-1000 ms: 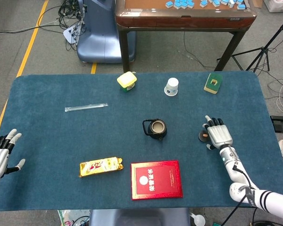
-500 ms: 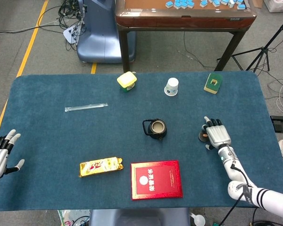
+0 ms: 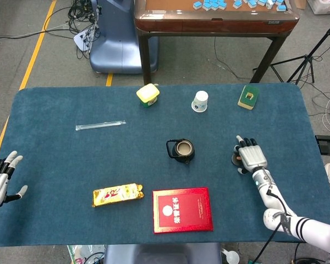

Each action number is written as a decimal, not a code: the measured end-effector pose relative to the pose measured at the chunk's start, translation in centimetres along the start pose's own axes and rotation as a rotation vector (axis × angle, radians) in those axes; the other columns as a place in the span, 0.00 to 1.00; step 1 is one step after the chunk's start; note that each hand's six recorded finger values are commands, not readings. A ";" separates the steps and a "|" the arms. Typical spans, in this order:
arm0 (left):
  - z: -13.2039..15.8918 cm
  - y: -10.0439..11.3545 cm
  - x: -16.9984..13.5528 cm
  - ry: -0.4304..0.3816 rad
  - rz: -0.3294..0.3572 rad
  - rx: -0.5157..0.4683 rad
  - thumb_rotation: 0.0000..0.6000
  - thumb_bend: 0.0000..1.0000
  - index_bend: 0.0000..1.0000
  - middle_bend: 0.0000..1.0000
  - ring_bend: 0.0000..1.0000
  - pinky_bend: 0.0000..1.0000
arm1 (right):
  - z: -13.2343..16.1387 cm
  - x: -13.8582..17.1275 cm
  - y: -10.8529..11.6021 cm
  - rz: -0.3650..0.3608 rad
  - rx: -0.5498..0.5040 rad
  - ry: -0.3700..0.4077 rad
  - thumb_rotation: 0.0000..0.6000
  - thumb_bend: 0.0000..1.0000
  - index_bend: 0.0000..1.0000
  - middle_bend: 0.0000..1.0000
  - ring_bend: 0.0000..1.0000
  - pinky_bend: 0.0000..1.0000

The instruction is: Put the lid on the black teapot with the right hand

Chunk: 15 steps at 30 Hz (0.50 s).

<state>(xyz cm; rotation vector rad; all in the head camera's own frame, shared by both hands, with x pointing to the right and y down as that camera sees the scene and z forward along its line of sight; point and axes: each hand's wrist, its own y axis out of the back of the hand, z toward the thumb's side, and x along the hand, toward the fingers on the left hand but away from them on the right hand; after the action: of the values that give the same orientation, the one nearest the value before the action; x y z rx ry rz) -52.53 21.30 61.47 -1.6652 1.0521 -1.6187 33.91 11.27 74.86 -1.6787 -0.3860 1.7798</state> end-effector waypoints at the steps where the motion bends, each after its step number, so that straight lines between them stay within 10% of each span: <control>1: 0.0 0.0 0.0 0.000 0.001 -0.001 1.00 0.30 0.09 0.00 0.00 0.00 | 0.1 0.0 0.0 0.000 0.001 0.001 1.00 0.23 0.32 0.00 0.00 0.00; 15: -0.1 0.0 0.0 -0.008 0.008 -0.008 1.00 0.30 0.09 0.00 0.00 0.00 | 0.2 -0.4 0.2 0.000 0.004 0.003 1.00 0.23 0.40 0.00 0.00 0.00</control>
<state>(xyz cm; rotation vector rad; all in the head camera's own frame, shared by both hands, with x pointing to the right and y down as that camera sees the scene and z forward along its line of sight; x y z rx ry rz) -52.66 21.31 61.47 -1.6690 1.0609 -1.6039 33.60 10.90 75.06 -1.6787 -0.3802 1.7764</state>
